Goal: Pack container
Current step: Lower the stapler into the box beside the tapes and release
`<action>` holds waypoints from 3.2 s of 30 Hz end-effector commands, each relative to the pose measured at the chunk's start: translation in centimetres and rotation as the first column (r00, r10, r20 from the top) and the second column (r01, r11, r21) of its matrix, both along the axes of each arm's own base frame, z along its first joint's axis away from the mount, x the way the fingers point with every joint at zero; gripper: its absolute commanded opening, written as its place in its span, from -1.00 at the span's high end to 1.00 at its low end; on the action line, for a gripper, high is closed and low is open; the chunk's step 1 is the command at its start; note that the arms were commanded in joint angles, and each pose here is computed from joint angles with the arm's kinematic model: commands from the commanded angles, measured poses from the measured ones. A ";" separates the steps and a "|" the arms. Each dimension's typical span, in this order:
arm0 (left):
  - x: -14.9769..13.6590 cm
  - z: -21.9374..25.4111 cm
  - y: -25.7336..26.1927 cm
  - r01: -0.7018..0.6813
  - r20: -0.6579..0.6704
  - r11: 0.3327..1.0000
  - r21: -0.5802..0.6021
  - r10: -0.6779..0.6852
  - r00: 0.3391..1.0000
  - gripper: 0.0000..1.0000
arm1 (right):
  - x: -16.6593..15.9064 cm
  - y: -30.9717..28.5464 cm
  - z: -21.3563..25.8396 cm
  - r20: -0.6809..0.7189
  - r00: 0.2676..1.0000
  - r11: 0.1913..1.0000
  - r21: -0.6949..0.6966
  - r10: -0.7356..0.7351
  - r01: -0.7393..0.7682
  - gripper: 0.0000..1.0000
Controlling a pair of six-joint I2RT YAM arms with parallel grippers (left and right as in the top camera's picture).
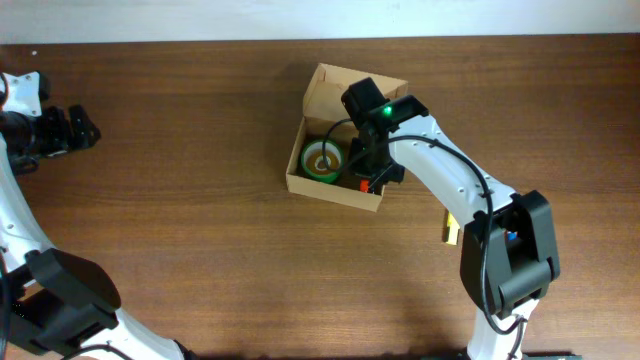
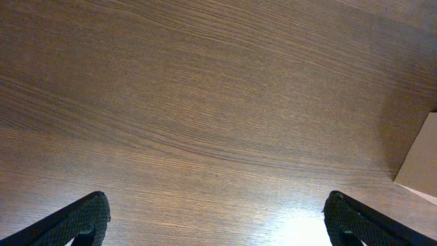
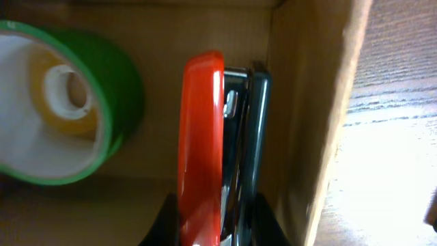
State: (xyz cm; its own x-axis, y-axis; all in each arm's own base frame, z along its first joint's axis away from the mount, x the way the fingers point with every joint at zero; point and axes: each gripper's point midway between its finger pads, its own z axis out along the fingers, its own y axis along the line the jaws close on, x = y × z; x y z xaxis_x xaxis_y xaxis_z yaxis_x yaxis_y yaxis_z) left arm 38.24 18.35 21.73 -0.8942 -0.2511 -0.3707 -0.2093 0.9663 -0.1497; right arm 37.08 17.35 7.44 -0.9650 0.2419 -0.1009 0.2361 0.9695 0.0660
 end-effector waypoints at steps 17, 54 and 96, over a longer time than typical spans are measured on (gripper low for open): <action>0.0 0.0 -0.2 0.015 0.005 1.000 -0.005 -0.015 1.000 -1.00 | 0.1 -1.4 -2.1 -0.027 0.998 0.998 0.023 -0.053 0.053 0.53; 0.0 0.0 -0.2 0.016 0.005 1.000 -0.005 -0.016 1.000 -1.00 | 0.7 -1.3 -4.4 -0.036 0.999 1.000 0.004 0.014 -0.014 0.42; 0.0 0.0 -0.2 0.016 0.005 1.000 -0.005 -0.016 1.000 -1.00 | 5.2 -2.4 4.1 0.115 0.977 0.976 -0.142 0.180 -0.163 0.88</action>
State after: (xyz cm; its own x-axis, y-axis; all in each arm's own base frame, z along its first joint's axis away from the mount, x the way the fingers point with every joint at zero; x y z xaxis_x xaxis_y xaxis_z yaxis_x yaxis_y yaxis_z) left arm 38.24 18.34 21.73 -0.8941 -0.2511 -0.3708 -0.2091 0.9663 -0.1501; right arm 40.84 16.05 9.35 -0.9821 0.0556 -0.1800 0.0540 0.9984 0.0134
